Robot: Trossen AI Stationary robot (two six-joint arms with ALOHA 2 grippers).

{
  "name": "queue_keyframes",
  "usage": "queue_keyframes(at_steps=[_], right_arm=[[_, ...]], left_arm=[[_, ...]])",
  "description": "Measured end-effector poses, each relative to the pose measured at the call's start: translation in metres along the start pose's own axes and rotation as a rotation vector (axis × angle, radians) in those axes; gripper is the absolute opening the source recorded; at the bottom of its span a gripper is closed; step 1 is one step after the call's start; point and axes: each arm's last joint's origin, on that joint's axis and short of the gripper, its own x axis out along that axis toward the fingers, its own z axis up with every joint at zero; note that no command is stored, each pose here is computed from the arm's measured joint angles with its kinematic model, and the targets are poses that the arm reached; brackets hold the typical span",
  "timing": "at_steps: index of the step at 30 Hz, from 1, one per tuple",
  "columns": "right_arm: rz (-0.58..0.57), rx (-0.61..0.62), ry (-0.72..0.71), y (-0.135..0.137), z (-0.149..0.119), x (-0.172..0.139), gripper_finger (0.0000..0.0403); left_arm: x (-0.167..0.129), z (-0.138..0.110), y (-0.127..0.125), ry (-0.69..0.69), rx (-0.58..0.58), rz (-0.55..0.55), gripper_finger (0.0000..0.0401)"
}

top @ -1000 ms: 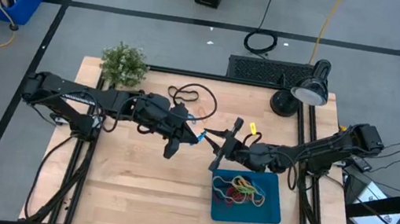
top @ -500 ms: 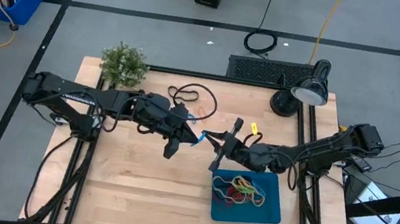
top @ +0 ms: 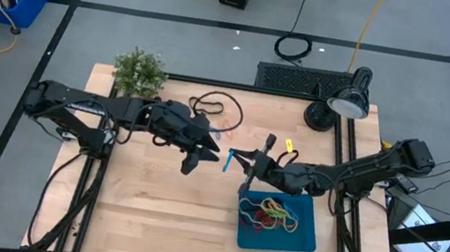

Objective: Pick and place rubber bands into bin
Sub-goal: Put the blue rubber band into the blue bin

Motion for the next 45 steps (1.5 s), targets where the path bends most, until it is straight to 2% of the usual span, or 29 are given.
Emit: queue_keyframes(at_steps=[5, 9, 14, 20, 26, 30, 37, 45], right_arm=[[0.081, -0.037, 0.071, 0.006, 0.006, -0.024, 0.0001], [0.141, 0.028, 0.197, 0.008, 0.003, -0.047, 0.0001], [0.252, 0.202, 0.437, 0.008, -0.01, -0.071, 0.0], [0.373, 0.487, 0.887, 0.012, -0.034, -0.092, 0.0], [0.301, 0.632, 1.281, 0.017, -0.052, -0.113, 0.0], [0.225, 0.663, 1.49, 0.024, -0.063, -0.126, 0.0], [0.141, 0.596, 1.591, 0.035, -0.078, -0.132, 0.0], [0.112, 0.557, 1.615, 0.041, -0.088, -0.13, 0.0017]], left_arm=[[0.0, -0.002, 0.012, 0.035, -0.016, 0.073, 0.0165], [-0.002, -0.001, 0.021, 0.026, -0.023, 0.167, 0.0166], [-0.003, 0.002, 0.029, 0.005, 0.007, 0.215, 0.0166], [-0.005, 0.005, 0.037, -0.002, 0.007, 0.24, 0.0166], [-0.007, 0.008, 0.044, -0.015, 0.013, 0.258, 0.0166], [-0.008, 0.008, 0.045, -0.017, 0.011, 0.262, 0.0166], [-0.007, 0.008, 0.045, -0.016, 0.01, 0.262, 0.0166], [-0.007, 0.008, 0.045, -0.014, 0.01, 0.263, 0.0166]])
